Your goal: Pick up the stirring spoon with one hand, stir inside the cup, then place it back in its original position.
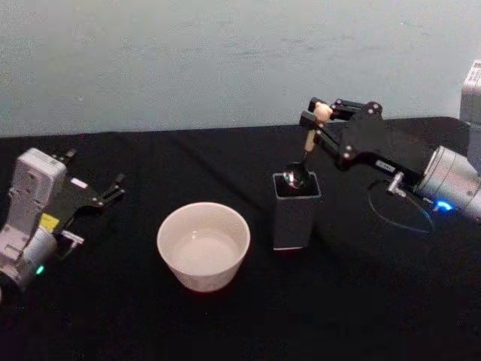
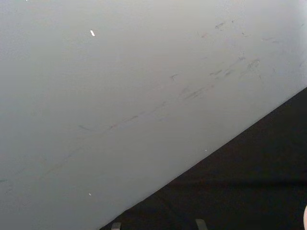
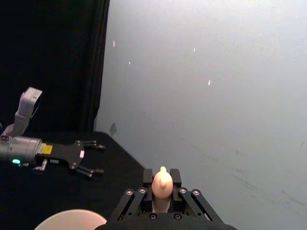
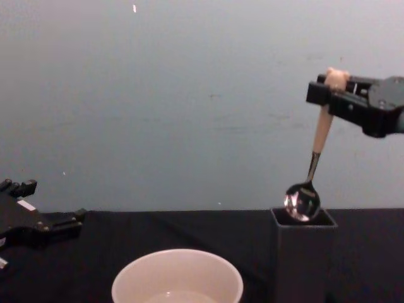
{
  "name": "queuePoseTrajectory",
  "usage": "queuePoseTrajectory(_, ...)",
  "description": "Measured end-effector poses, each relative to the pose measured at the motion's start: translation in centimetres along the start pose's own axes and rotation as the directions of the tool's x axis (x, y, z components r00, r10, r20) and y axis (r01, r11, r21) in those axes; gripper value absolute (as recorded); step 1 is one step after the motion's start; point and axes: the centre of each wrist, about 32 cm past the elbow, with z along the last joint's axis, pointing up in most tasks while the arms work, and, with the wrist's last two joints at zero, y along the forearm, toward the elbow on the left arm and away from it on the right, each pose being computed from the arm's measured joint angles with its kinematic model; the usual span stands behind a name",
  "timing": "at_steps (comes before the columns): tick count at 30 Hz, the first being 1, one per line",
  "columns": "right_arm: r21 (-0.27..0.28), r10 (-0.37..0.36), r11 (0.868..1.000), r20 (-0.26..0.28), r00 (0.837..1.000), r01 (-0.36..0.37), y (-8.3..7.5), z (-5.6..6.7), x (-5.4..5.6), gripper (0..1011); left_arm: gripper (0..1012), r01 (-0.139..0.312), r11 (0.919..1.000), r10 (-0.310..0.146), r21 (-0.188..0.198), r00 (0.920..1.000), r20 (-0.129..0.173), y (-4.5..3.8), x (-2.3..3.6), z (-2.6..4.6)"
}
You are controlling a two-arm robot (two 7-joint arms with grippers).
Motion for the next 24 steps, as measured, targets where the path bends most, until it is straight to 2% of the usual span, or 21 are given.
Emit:
queuePoseTrajectory(10,-0.035,0.001,0.999,-0.038,0.999,-0.002,-0.3,-1.1,0.1,213,1001,0.0,1.0,0.0,0.0,1.0,0.0,0.0,0.0,0.0)
queuePoseTrajectory(16,-0.089,-0.016,0.996,-0.091,0.996,0.008,-0.2,-2.0,-0.4,213,1001,0.0,1.0,0.0,0.0,1.0,0.0,0.0,0.0,0.0)
queuePoseTrajectory(24,-0.147,-0.054,0.988,-0.125,0.991,0.036,0.2,-3.3,-1.0,213,1001,0.0,1.0,0.0,0.0,1.0,0.0,0.0,0.0,0.0)
